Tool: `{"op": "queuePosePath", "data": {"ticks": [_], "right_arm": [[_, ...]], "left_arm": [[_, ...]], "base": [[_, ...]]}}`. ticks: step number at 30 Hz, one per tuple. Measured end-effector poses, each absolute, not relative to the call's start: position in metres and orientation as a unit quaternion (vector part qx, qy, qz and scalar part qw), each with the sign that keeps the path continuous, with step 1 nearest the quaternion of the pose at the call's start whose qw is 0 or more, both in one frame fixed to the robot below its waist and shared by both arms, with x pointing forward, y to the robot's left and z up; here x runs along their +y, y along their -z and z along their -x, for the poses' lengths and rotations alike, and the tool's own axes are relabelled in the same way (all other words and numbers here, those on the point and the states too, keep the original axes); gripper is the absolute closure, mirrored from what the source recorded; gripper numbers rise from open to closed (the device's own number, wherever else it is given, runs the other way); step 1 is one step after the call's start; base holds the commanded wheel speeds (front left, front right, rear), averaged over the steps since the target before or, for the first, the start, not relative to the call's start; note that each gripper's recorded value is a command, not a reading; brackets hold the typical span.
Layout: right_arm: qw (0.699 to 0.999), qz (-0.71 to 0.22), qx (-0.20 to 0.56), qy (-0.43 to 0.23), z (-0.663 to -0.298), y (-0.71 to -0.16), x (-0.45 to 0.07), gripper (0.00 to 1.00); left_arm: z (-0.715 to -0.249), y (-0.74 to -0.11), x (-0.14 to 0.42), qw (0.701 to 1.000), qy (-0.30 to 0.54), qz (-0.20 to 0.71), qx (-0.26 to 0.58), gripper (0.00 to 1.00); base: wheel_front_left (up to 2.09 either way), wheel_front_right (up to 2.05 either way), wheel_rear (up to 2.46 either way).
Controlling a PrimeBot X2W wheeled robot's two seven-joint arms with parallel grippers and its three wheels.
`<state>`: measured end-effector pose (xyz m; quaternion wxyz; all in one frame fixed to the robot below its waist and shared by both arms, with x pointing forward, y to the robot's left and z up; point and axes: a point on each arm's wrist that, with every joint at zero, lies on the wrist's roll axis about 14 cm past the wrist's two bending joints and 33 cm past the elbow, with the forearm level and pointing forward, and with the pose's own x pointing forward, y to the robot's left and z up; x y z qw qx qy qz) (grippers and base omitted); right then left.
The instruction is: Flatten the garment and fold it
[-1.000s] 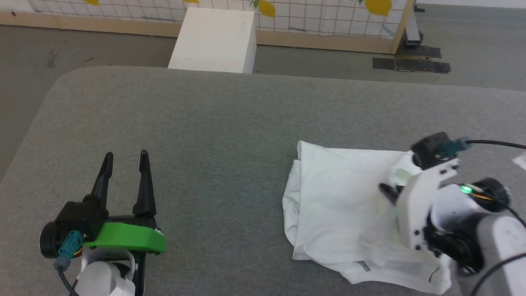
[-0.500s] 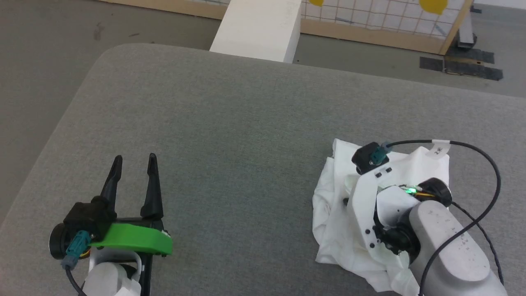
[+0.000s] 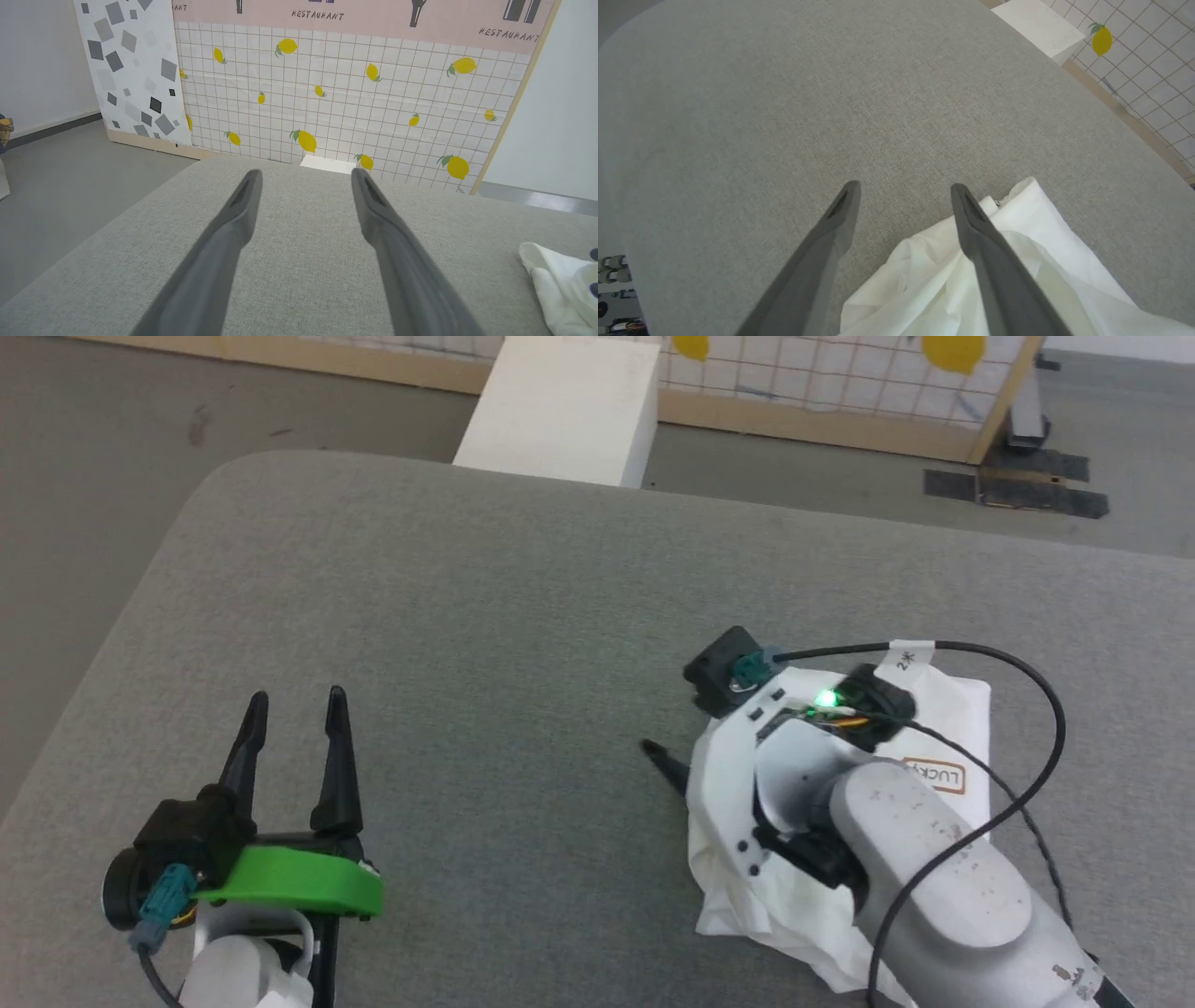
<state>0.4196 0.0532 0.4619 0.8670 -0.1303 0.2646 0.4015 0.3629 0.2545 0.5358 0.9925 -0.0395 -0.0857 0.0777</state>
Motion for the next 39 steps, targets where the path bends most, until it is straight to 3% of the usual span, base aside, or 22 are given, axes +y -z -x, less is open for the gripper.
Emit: {"op": "queuePosePath", "data": {"ticks": [3, 6, 9, 12, 17, 21, 30, 31, 33, 39], "right_arm": [[0.878, 0.1, 0.223, -0.411, -0.419, -0.488, 0.059, 0.0], [0.902, 0.073, 0.194, -0.378, -0.435, -0.511, 0.034, 0.0], [0.931, 0.062, 0.182, -0.309, -0.454, -0.525, -0.018, 0.0], [0.949, 0.06, 0.221, -0.215, -0.458, -0.511, -0.09, 0.0], [0.926, 0.064, 0.348, -0.132, -0.418, -0.452, -0.153, 0.0], [0.908, 0.041, 0.396, -0.132, -0.398, -0.423, -0.147, 0.0], [0.876, 0.045, 0.458, -0.148, -0.39, -0.379, -0.129, 0.0], [0.875, 0.04, 0.461, -0.146, -0.393, -0.377, -0.129, 0.29], [0.874, 0.043, 0.46, -0.148, -0.397, -0.377, -0.128, 1.0], [0.882, 0.061, 0.437, -0.167, -0.408, -0.39, -0.125, 1.0]], "left_arm": [[-0.367, -0.537, 0.249, 0.993, -0.068, 0.041, -0.088, 0.0], [-0.372, -0.539, 0.239, 0.993, -0.053, 0.044, -0.092, 0.0], [-0.379, -0.544, 0.229, 0.993, -0.036, 0.045, -0.1, 0.0], [-0.386, -0.549, 0.217, 0.993, -0.019, 0.047, -0.108, 0.0], [-0.393, -0.551, 0.204, 0.993, 0.001, 0.049, -0.112, 0.0], [-0.395, -0.546, 0.202, 0.993, 0.003, 0.049, -0.104, 0.0], [-0.393, -0.532, 0.215, 0.995, -0.015, 0.045, -0.083, 0.0], [-0.393, -0.53, 0.217, 0.996, -0.018, 0.044, -0.081, 0.0], [-0.393, -0.527, 0.22, 0.996, -0.022, 0.044, -0.077, 0.0], [-0.399, -0.523, 0.218, 0.996, -0.019, 0.044, -0.073, 0.0]], "base": [[0.0, 0.0, 0.0], [0.0, 0.0, 0.0], [0.0, 0.0, 0.0], [0.0, 0.0, 0.0], [0.0, 0.0, 0.0], [0.0, 0.0, 0.0], [0.0, 0.0, 0.0], [0.0, 0.0, 0.0], [0.0, 0.0, 0.0], [0.0, 0.0, 0.0]]}}
